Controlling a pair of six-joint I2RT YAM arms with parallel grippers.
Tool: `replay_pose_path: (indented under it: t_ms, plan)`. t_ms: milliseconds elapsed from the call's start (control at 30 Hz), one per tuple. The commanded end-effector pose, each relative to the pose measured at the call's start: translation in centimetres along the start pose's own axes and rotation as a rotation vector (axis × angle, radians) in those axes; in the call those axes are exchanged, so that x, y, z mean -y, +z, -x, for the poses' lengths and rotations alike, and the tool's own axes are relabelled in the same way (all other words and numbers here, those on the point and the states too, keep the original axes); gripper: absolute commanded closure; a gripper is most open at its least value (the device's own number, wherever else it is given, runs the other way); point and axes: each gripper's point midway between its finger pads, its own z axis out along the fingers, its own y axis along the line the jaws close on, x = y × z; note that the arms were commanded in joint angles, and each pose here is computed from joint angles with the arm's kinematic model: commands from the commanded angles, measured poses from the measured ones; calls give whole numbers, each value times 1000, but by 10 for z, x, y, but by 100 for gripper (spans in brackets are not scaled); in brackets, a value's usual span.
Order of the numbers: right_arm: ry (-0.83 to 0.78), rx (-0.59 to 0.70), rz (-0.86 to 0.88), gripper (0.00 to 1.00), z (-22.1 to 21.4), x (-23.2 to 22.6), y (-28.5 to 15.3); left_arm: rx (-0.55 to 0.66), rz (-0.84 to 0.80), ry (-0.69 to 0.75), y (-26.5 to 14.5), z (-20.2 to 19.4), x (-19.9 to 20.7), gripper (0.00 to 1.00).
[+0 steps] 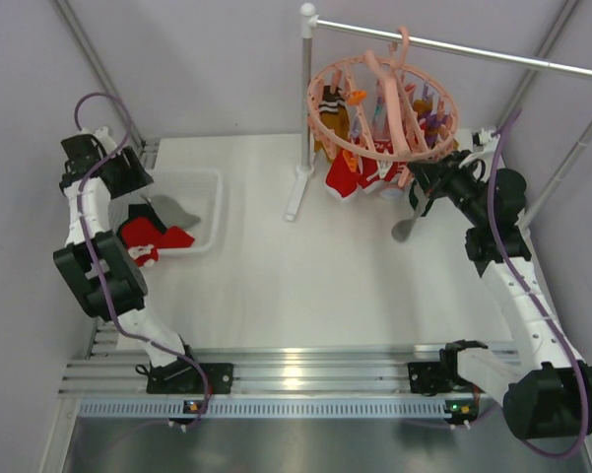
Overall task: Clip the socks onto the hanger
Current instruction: Pick up the sock from the bin.
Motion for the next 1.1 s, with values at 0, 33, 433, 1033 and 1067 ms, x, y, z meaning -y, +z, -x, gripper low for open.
replay_pose_path:
  t_ms: [0,33,433,1033,1067]
  plan:
    - [-44,51,11,100,23,-9,-2,25,52,3,11,14,-12,36]
    - [-45,48,10,100,21,-8,-2,26,69,-9,16,14,-16,36]
    - [-50,50,9,100,22,-8,-3,18,194,-134,74,10,-57,47]
    - [-61,45,-5,100,20,-4,-5,-12,169,-190,107,0,-57,87]
    - [-61,44,-6,100,19,-4,-5,5,156,-178,103,7,-53,92]
